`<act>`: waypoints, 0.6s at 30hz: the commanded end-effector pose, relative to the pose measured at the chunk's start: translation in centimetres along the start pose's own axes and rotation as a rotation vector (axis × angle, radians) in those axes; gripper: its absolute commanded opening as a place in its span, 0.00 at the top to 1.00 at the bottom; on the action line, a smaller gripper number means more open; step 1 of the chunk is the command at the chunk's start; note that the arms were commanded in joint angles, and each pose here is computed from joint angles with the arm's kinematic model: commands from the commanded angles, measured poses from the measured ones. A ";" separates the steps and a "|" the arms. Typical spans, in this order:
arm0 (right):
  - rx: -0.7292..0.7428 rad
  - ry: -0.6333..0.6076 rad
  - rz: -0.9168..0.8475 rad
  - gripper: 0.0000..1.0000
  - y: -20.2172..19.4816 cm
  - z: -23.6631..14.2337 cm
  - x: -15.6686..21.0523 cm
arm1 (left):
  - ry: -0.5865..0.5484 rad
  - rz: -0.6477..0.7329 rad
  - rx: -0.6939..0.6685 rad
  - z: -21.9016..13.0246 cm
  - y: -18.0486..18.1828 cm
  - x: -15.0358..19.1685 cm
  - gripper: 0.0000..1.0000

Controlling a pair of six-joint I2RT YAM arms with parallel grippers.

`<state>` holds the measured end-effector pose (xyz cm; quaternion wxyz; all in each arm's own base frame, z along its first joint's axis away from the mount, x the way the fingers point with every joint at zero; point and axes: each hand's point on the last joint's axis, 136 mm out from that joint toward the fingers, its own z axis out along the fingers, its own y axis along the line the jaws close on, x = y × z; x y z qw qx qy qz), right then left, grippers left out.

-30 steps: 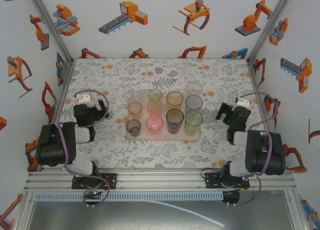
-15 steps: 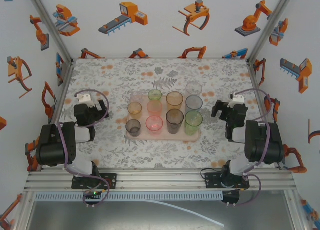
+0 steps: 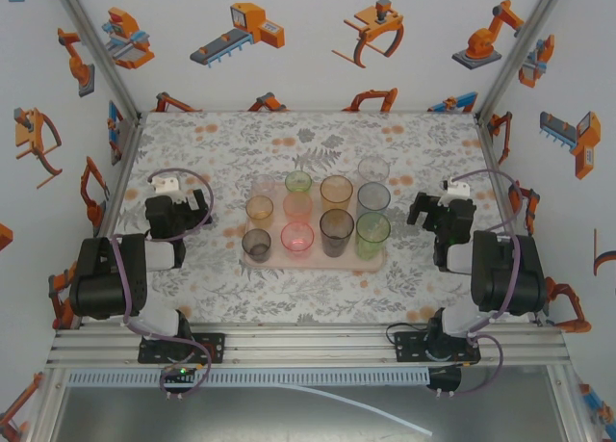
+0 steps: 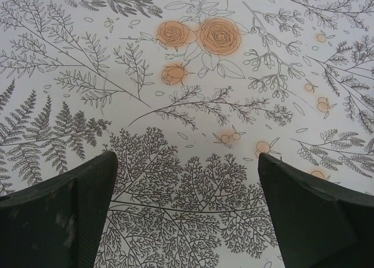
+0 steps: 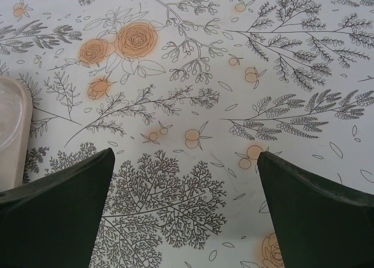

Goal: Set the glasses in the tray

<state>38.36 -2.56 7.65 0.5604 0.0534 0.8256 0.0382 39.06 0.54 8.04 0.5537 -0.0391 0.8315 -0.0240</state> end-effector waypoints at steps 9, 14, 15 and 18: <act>-0.007 -0.037 -0.032 0.01 0.3 0.3 -1.6 | -0.018 0.032 -0.008 0.3 -0.2 -1.0 0.03; 0.000 -0.025 -0.045 0.01 0.5 0.5 -1.6 | -0.018 0.034 -0.009 0.3 -0.3 -1.0 0.03; 0.001 -0.025 -0.046 0.01 0.4 0.5 -1.5 | -0.018 0.036 -0.010 0.3 -0.3 -1.0 0.03; 0.000 -0.025 -0.046 0.01 0.4 0.4 -1.5 | -0.018 0.036 -0.009 0.3 -0.3 -1.0 0.03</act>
